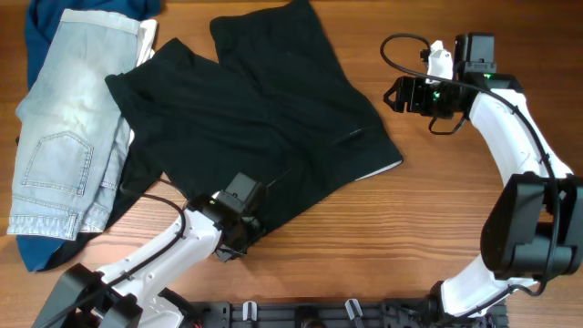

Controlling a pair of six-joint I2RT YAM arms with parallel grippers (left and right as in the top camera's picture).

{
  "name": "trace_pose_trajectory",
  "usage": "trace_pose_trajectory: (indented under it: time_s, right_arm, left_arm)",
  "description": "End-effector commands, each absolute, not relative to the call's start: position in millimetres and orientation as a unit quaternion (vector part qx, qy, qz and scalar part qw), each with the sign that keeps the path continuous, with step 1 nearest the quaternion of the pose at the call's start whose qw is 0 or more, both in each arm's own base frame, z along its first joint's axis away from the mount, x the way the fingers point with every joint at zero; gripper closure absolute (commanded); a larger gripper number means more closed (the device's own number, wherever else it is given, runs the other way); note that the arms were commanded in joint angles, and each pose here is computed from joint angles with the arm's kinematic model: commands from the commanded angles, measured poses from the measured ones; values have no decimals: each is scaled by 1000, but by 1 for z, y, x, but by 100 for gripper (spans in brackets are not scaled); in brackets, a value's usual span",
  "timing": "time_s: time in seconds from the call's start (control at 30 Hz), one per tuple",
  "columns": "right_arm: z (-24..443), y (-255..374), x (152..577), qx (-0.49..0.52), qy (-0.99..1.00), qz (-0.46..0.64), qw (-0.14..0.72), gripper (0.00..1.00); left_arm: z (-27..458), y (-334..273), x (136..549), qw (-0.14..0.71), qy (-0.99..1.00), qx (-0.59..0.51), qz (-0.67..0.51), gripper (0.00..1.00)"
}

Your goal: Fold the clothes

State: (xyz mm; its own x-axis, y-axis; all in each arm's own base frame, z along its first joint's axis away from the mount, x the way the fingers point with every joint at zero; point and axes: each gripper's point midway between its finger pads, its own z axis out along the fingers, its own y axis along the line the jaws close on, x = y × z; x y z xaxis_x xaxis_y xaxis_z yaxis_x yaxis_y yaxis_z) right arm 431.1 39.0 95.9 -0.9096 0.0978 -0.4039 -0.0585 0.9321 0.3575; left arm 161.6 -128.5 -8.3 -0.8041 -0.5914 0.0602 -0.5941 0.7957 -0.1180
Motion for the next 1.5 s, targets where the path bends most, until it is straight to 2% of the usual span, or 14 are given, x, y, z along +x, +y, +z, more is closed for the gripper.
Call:
trace_pose_trajectory:
  time_s: [0.0, 0.13, 0.23, 0.5, 0.6, 0.63, 0.67, 0.73, 0.87, 0.97, 1.07, 1.23, 1.37, 1.47]
  right_arm:
    - [85, 52, 429, 1, 961, 195, 195, 15]
    - [54, 70, 404, -7, 974, 193, 121, 21]
    - [24, 70, 384, 1, 982, 183, 54, 33]
    - [-7, 64, 341, -10, 986, 166, -9, 35]
    - [-22, 64, 332, 3, 986, 168, -11, 62]
    - [-23, 64, 335, 9, 986, 168, -5, 82]
    - [-23, 64, 339, 17, 985, 169, 1, 96]
    - [-18, 63, 352, 39, 983, 180, 24, 96]
    - [67, 46, 407, 63, 954, 264, 129, 96]
    - [183, 5, 423, 42, 942, 240, 231, 96]
    - [300, -16, 410, 29, 924, 191, 330, 96]
    - [432, -27, 352, 19, 878, 146, 455, 96]
    - [485, -43, 291, 48, 854, 97, 509, 96]
    - [494, -43, 256, 60, 852, 66, 515, 96]
  left_arm:
    - [-31, -98, 149, -2, -948, 317, -5, 96]
    - [-31, -94, 146, 0, -948, 317, -15, 96]
    - [-31, -93, 146, -2, -948, 317, -18, 96]
    - [-29, -84, 153, -6, -938, 345, -15, 96]
    - [-29, -82, 156, -8, -937, 349, -13, 96]
    - [-29, -80, 158, -10, -935, 353, -14, 96]
    - [-28, -77, 162, -17, -933, 360, -15, 96]
    - [-12, -68, 189, -64, -935, 350, -12, 96]
    - [85, -54, 280, -210, -926, 311, 40, 96]
    - [210, -52, 335, -344, -896, 263, 95, 96]
    - [331, -66, 355, -459, -856, 193, 137, 96]
    - [477, -97, 328, -587, -782, 87, 190, 96]
    - [532, -103, 271, -639, -735, 41, 225, 96]
    - [545, -92, 240, -656, -717, 45, 232, 96]
